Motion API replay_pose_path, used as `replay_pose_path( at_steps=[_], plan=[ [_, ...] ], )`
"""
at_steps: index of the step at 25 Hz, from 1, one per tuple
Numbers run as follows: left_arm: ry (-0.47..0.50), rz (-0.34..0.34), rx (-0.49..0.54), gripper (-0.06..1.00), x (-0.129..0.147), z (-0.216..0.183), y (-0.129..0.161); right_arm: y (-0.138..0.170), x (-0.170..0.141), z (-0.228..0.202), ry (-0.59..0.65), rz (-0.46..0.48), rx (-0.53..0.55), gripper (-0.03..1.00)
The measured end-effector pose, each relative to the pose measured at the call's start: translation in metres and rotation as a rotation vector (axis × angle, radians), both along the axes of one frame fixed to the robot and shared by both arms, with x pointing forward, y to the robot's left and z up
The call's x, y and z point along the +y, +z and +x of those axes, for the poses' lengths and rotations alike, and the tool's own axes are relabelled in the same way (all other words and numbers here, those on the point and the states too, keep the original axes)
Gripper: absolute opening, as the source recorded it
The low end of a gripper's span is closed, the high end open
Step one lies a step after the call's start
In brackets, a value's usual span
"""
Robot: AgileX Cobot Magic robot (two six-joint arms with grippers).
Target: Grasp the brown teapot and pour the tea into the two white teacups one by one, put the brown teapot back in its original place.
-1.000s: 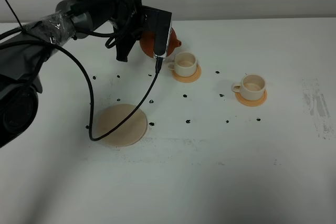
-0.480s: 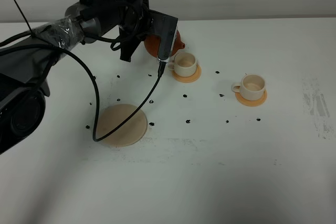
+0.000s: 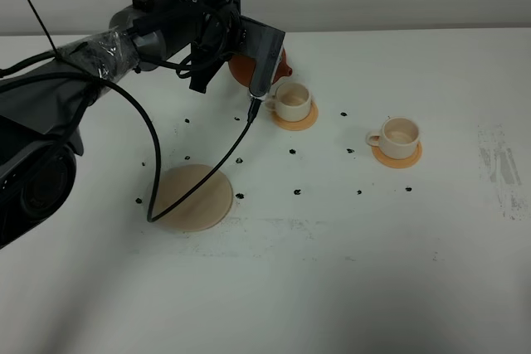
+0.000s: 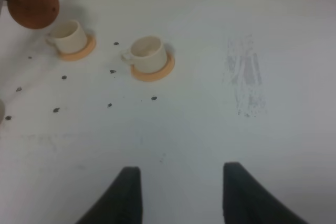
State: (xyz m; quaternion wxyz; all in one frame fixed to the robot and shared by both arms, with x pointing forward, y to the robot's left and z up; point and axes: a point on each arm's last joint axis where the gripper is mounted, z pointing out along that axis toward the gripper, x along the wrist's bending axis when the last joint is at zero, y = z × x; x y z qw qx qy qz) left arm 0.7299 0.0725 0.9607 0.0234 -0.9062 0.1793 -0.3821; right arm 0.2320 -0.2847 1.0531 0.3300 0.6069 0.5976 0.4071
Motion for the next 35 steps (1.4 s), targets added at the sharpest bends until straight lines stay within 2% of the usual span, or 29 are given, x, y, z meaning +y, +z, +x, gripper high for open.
replay_pose_path(
  at_steps=[10, 18, 35],
  plan=[
    [-0.043, 0.049, -0.018, 0.12, -0.009, -0.002, -0.007, 0.000, 0.000, 0.000, 0.000, 0.000, 0.000, 0.38],
    [-0.090, 0.118, -0.046, 0.12, -0.008, -0.001, -0.005, 0.000, 0.000, 0.000, 0.000, 0.000, 0.000, 0.38],
    [-0.148, 0.162, -0.098, 0.12, -0.016, -0.002, -0.002, 0.000, 0.000, 0.000, 0.000, 0.000, 0.000, 0.38]
  ],
)
